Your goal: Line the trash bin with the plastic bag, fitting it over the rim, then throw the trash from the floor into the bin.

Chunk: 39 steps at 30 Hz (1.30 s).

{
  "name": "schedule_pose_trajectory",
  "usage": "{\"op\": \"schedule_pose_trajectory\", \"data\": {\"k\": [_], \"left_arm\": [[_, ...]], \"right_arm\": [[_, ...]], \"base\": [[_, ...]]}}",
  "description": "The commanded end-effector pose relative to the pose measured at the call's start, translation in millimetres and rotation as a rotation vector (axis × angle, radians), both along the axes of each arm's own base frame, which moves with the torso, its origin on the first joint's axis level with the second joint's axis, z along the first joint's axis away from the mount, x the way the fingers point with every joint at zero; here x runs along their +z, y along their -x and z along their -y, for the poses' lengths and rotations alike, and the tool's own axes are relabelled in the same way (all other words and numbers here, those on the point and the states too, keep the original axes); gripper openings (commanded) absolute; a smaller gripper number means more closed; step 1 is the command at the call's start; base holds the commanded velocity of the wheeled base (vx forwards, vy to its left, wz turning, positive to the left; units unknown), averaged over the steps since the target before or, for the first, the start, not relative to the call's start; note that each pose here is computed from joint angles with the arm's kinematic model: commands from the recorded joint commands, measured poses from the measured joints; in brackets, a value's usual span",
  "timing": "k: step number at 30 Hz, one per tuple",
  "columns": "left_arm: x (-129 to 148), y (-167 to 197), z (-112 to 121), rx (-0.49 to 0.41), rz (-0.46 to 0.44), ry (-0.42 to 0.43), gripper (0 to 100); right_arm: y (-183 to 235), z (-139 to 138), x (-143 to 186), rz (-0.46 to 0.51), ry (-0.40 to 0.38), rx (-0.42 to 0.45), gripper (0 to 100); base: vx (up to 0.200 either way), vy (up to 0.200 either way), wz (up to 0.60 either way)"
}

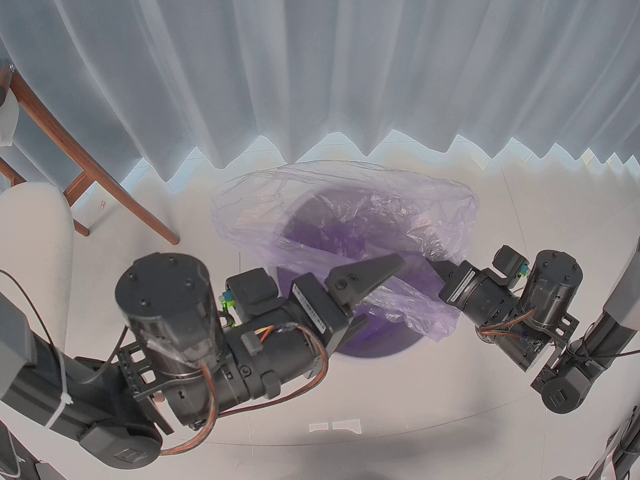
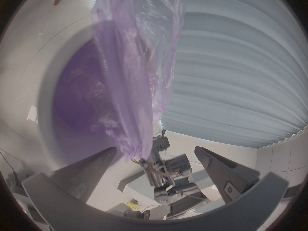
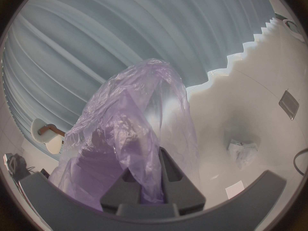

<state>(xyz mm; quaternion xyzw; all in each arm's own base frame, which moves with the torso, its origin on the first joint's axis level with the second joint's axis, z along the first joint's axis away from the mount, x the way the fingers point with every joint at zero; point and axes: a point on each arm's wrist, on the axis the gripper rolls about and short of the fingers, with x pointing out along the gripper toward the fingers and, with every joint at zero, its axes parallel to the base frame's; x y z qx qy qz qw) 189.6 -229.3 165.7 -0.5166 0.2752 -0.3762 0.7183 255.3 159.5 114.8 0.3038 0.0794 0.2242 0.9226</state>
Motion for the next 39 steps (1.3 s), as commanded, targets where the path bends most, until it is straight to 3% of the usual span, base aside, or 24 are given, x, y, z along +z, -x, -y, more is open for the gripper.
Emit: {"op": "schedule_pose_trajectory", "data": {"k": [1, 12, 13, 16, 22, 26, 29, 30, 39], "left_arm": [[-7, -20, 15, 0.019, -0.005, -0.007, 100], [-2, -37, 27, 0.064, 0.060, -0.013, 100], [-1, -37, 27, 0.077, 0.063, -0.022, 0], [2, -33, 23, 0.072, 0.060, -0.026, 0], [33, -9, 0, 0.064, 0.078, -0.006, 0], [47, 6, -15, 0.055, 0.050, -0.040, 0], [45, 17, -22, 0.040, 0.003, -0.098, 0], [33, 26, -25, 0.022, -0.047, -0.163, 0], [-2, 41, -29, -0.028, -0.116, -0.275, 0]], "right_arm": [[6, 0, 6, 0.018, -0.008, 0.011, 0], [11, 0, 8, 0.021, -0.008, 0.020, 0], [11, -1, 8, 0.020, -0.008, 0.021, 0], [10, 0, 5, 0.011, -0.004, 0.018, 0], [5, -1, 0, -0.003, -0.002, 0.014, 0], [-1, 2, -1, 0.003, -0.007, -0.005, 0], [-3, 2, 1, 0.013, -0.017, -0.011, 0], [-8, 3, 3, 0.010, -0.053, -0.021, 0], [-21, 7, 25, 0.039, -0.194, -0.045, 0]], "base": [[0.000, 0.000, 0.00], [0.000, 0.000, 0.00], [0.000, 0.000, 0.00], [0.000, 0.000, 0.00], [0.000, 0.000, 0.00], [0.000, 0.000, 0.00], [0.000, 0.000, 0.00], [0.000, 0.000, 0.00], [0.000, 0.000, 0.00]]}}
